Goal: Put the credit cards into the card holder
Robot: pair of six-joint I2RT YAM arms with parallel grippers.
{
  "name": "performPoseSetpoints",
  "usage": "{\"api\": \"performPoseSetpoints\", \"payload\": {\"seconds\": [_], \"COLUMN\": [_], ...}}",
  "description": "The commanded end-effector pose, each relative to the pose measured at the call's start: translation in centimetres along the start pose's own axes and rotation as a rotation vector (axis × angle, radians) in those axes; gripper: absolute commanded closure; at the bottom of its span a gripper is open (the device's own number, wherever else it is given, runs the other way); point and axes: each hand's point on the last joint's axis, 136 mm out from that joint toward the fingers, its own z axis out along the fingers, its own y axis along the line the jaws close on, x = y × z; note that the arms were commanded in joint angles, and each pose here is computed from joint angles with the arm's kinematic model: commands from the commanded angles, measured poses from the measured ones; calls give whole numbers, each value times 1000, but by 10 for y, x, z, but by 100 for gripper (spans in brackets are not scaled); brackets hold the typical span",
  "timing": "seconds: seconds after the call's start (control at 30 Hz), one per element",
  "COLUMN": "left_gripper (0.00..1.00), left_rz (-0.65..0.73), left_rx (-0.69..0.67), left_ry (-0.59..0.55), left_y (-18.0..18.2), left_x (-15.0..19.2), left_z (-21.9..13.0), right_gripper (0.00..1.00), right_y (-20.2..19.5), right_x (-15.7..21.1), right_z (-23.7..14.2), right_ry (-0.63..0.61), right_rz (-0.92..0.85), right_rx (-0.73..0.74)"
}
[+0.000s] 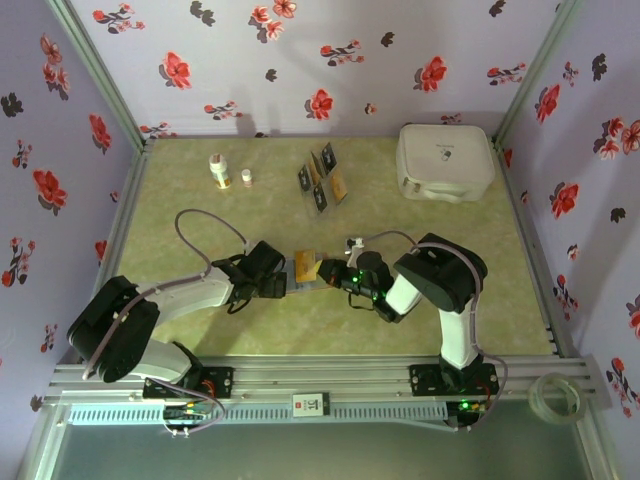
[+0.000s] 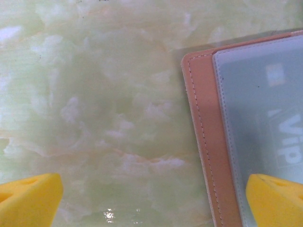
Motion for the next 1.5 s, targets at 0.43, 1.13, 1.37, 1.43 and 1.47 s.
{"api": "performPoseSetpoints", "payload": {"seconds": [0.43,1.13,1.37,1.43,1.47], "left_gripper": [0,0,0,0,0], "left_rz": [1,-2,1,-1,-1], "left_rx": [-13,-13,-15,-14,-15], "left_ry": [-29,-29,-28,-28,-28], "left_y": [0,0,0,0,1], "left_x": [-9,-9,-9,-9,-9], "left_z": [-4,-4,-4,-4,-4], "right_gripper": [100,100,100,100,100], "right_y": [-9,-14,-18,-20,-20], "right_x": [16,16,4,2,1], "right_z": [-3,-9,-11,-11,-11], "right_ry": [28,16,-13,-16,-19], "right_rz": [7,11,18,21,21], "right_rx": [39,54,64,70,69]}}
